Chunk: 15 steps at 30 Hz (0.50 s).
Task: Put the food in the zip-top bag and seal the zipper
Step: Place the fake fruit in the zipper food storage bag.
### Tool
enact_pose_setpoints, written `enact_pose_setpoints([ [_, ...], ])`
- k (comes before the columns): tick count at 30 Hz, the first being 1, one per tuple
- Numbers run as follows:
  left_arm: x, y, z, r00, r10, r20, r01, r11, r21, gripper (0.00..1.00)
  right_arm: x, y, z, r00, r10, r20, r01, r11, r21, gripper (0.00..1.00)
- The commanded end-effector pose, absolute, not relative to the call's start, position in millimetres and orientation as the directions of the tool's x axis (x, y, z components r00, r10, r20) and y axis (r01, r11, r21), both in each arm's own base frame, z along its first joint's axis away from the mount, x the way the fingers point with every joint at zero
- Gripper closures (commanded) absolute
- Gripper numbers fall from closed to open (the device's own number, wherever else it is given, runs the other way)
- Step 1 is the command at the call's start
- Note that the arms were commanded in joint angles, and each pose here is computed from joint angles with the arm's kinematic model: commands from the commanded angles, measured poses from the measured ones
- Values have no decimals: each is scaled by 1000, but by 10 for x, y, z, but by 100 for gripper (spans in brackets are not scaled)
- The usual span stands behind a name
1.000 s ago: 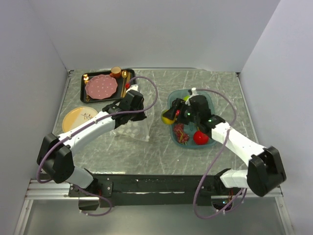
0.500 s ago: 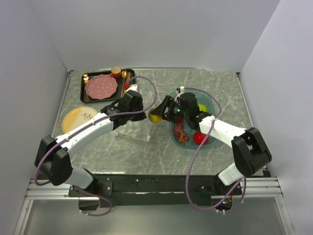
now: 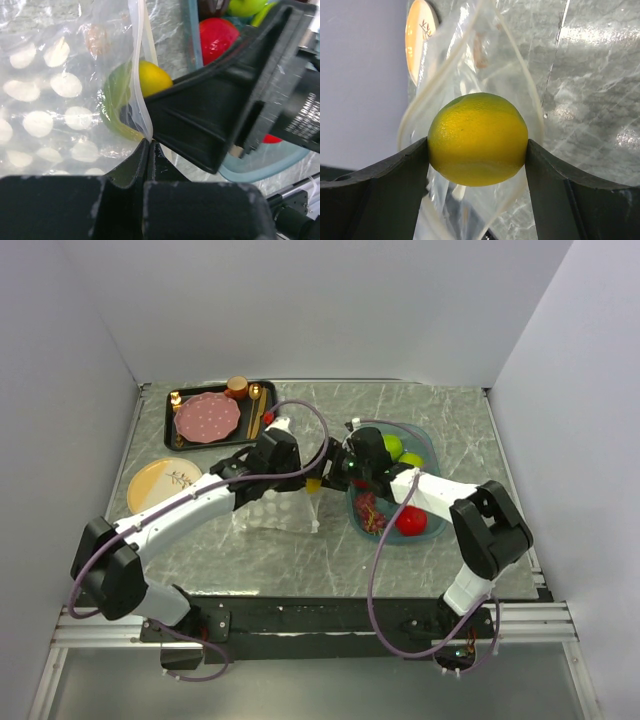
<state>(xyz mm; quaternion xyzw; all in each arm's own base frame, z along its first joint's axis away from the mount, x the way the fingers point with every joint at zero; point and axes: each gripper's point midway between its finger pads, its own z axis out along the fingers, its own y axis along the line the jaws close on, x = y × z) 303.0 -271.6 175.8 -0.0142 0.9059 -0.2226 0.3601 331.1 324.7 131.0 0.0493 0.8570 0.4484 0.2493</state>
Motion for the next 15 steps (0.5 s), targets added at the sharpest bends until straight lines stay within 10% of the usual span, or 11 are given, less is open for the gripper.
enact_pose_setpoints([
  [1, 3083, -2777, 2188, -655, -241, -716, 195, 862, -468, 99, 3317, 3399, 1621, -854, 278, -439, -235, 547, 803, 40],
  [9, 3106, -2627, 2183, -634, -245, -733, 149, 892, -427, 99, 3134, 3257, 1539, -859, 225, -461, -257, 589, 766, 6],
  [15, 3142, -2554, 2205, -613, -252, -749, 127, 904, -408, 99, 3136, 2841, 1803, -754, 300, -584, -255, 686, 681, 3],
])
